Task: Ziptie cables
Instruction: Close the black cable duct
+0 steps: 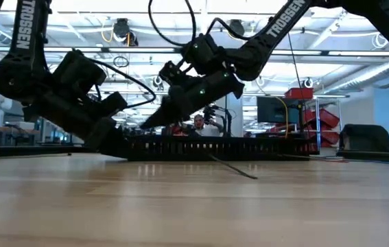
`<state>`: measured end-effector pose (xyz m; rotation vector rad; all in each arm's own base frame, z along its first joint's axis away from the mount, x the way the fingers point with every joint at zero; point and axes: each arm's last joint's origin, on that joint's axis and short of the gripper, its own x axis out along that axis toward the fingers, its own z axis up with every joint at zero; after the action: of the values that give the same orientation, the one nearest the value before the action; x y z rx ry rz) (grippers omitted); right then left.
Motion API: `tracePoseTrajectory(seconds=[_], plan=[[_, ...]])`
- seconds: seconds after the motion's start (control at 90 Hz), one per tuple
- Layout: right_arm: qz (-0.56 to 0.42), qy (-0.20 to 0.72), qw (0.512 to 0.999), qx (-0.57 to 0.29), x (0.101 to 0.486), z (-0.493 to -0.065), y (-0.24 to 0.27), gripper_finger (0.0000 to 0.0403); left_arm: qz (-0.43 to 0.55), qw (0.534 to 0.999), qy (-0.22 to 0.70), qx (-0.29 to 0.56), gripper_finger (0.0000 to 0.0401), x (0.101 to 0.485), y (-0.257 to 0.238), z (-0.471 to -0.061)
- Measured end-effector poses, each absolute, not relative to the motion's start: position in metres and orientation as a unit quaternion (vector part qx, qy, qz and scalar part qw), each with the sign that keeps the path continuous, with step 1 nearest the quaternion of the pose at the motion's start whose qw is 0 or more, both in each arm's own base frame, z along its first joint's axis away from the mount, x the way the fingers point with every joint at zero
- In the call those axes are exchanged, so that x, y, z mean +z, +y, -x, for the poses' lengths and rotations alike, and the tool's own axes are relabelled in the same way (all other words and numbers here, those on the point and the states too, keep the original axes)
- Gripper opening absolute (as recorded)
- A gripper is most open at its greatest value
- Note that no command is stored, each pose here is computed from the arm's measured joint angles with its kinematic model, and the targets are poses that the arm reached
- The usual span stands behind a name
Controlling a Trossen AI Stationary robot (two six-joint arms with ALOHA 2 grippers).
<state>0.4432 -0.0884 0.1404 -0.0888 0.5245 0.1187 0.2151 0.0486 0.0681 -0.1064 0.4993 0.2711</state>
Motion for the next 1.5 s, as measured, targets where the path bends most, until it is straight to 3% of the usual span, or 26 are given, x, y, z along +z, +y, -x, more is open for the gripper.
tracePoseTrajectory(seconds=[0.444, 0.778, 1.5], plan=[[0.009, 0.242, 0.969, 0.057, 0.111, -0.452, -0.093, 0.0000, 0.053, 0.957, 0.249, 0.137, 0.0288, 0.068, 0.049, -0.215], [0.012, 0.260, 0.964, 0.054, 0.125, -0.445, -0.097, 0.0000, 0.068, 0.952, 0.261, 0.147, 0.0288, 0.065, 0.049, -0.214], [0.041, 0.208, 0.973, 0.088, 0.130, -0.449, -0.097, 0.0000, 0.070, 0.955, 0.255, 0.136, 0.0288, 0.067, 0.048, -0.216]])
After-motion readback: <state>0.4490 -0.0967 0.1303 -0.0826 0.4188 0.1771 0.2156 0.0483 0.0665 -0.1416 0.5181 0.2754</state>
